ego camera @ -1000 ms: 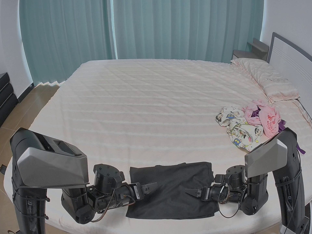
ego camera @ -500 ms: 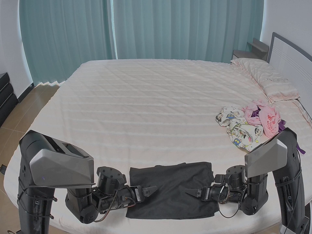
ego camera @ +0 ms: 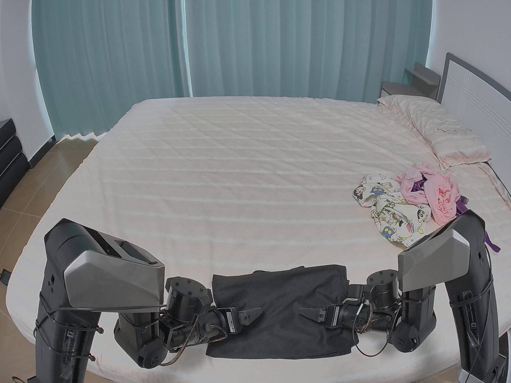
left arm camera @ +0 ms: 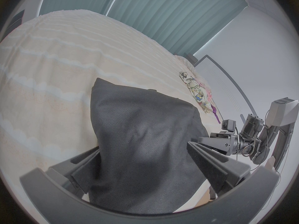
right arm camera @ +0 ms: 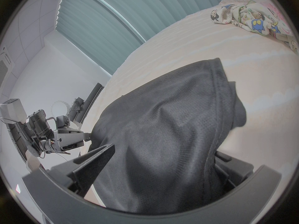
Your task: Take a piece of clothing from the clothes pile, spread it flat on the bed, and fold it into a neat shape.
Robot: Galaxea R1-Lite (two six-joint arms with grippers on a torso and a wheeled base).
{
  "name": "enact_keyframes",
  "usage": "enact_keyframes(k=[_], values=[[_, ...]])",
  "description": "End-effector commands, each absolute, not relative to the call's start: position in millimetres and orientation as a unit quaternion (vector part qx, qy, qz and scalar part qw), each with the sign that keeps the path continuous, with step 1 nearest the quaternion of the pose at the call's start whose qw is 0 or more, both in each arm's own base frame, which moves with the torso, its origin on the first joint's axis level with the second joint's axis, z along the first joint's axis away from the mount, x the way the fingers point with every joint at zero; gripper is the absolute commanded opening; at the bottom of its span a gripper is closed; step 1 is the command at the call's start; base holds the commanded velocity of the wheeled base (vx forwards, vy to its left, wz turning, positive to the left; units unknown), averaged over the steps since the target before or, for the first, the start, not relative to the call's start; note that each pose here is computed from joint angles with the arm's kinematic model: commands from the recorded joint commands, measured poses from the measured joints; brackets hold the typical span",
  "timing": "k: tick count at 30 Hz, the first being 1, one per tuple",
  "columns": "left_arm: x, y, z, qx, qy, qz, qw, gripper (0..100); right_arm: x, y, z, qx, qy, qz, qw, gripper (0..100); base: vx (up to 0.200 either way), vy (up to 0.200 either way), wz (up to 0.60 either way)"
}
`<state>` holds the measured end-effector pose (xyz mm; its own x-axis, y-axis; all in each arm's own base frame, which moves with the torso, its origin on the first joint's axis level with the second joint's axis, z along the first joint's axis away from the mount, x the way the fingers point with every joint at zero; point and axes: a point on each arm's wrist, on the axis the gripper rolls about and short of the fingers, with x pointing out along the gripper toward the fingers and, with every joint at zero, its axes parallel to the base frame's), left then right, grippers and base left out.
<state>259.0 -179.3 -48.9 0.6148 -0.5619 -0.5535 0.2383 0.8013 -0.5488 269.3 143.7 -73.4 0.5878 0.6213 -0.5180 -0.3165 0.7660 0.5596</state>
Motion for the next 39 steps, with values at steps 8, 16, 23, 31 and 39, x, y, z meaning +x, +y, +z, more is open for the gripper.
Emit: enact_keyframes(k=[8,16,23,31,39], values=[[256,-180,-50,-0.217,0.376,-0.234,0.87,0,274,154,-74,0.207,0.347,0.278,0.871,0,0.0,0.0,0.0],[256,-181,-49,-0.219,0.374,-0.235,0.87,0,274,154,-74,0.206,0.344,0.269,0.876,0,0.0,0.0,0.0],[251,-178,-42,-0.223,0.373,-0.231,0.87,0,273,153,-69,0.222,0.345,0.263,0.873,0,0.0,0.0,0.0],[248,-180,-30,-0.24,0.366,-0.234,0.868,0,268,149,-62,0.223,0.347,0.26,0.873,0,0.0,-0.1,0.0],[237,-179,-21,-0.236,0.368,-0.243,0.866,0,265,146,-52,0.227,0.343,0.26,0.874,0,0.0,-0.2,0.0]])
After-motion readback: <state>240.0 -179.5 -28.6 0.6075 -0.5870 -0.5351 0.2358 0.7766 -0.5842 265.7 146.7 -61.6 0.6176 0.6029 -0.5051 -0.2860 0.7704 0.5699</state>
